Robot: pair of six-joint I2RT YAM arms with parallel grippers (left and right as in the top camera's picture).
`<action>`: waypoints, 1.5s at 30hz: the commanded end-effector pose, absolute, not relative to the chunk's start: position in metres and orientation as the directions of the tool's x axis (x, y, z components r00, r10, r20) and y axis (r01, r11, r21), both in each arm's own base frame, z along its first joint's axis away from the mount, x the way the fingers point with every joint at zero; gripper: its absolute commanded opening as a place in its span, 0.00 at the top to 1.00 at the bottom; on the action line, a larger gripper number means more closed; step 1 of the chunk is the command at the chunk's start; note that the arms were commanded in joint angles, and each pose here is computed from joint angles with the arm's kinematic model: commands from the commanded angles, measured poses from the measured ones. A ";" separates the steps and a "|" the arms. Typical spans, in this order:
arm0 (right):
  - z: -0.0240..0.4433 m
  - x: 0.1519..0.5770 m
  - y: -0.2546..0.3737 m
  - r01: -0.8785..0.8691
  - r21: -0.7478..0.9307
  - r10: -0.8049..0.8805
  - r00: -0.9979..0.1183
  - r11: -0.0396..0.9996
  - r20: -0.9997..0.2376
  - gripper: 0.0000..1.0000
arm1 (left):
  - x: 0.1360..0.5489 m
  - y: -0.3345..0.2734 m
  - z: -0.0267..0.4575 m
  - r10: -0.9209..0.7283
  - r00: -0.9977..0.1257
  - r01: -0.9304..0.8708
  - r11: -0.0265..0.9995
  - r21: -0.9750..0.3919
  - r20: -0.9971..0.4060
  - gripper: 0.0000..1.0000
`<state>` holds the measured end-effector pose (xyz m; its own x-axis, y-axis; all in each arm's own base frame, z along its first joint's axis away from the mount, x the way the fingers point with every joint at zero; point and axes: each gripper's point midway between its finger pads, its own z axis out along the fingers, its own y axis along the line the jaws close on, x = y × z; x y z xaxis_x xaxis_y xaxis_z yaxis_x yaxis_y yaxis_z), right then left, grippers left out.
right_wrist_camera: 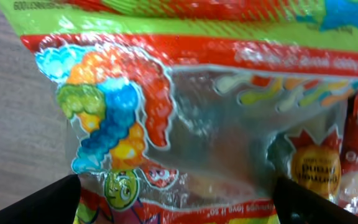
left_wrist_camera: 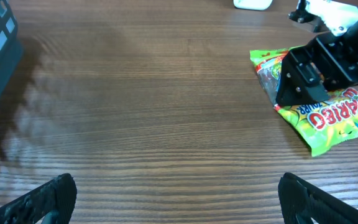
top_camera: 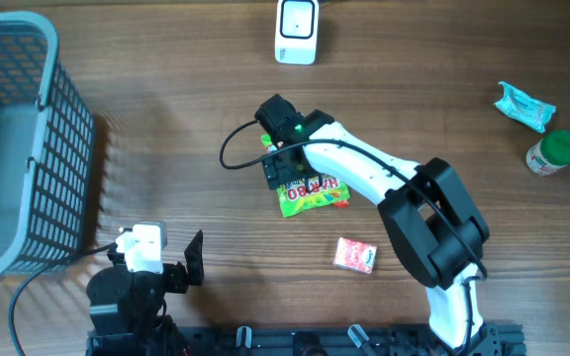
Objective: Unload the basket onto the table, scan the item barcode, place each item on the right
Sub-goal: 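Lift the Haribo bag and hold it under the scanner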
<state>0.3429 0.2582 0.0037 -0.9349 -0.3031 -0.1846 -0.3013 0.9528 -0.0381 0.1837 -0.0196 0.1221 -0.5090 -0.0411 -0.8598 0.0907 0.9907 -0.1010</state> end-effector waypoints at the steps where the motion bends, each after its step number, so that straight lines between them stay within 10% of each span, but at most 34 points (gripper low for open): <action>1: -0.053 0.331 0.242 -0.328 -0.102 -0.335 -0.940 0.939 -0.063 0.00 | 0.184 -0.020 0.121 -0.027 -0.505 0.100 0.991 -0.090 -0.863 0.00; 4: -0.078 0.311 0.235 -0.338 -0.097 -0.335 -0.941 0.936 0.045 0.16 | 0.184 -0.020 0.121 -0.027 -0.505 0.099 0.991 -0.089 -0.863 0.00; 8: -0.082 0.294 0.232 -0.335 -0.071 -0.325 -0.938 0.940 0.120 0.96 | 0.184 -0.020 0.121 -0.028 -0.505 0.100 0.991 -0.090 -0.863 0.00; 17: 0.025 0.287 0.283 -0.247 0.225 -0.290 -0.939 0.943 0.186 0.96 | 0.184 -0.020 0.121 -0.027 -0.505 0.100 0.991 -0.090 -0.863 0.00; 29: 0.154 0.246 0.347 0.222 0.691 -0.260 -0.814 0.688 0.520 0.96 | 0.184 -0.020 0.121 -0.028 -0.505 0.100 0.991 -0.090 -0.863 0.00; 39: 0.249 0.258 0.384 0.170 0.984 -0.569 -0.804 0.056 0.171 0.96 | 0.184 -0.020 0.121 -0.027 -0.505 0.100 0.991 -0.090 -0.863 0.00; 45: 0.251 0.268 0.390 0.121 0.992 -0.577 -0.809 0.025 0.113 0.96 | 0.184 -0.020 0.121 -0.027 -0.505 0.099 0.991 -0.089 -0.863 0.00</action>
<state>0.2708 0.3922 0.2100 -0.8341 -0.5265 0.1649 0.0911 0.1633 0.9824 0.1837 -0.0196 0.1221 -0.5090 -0.0411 -0.8598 0.0907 0.9907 -0.1010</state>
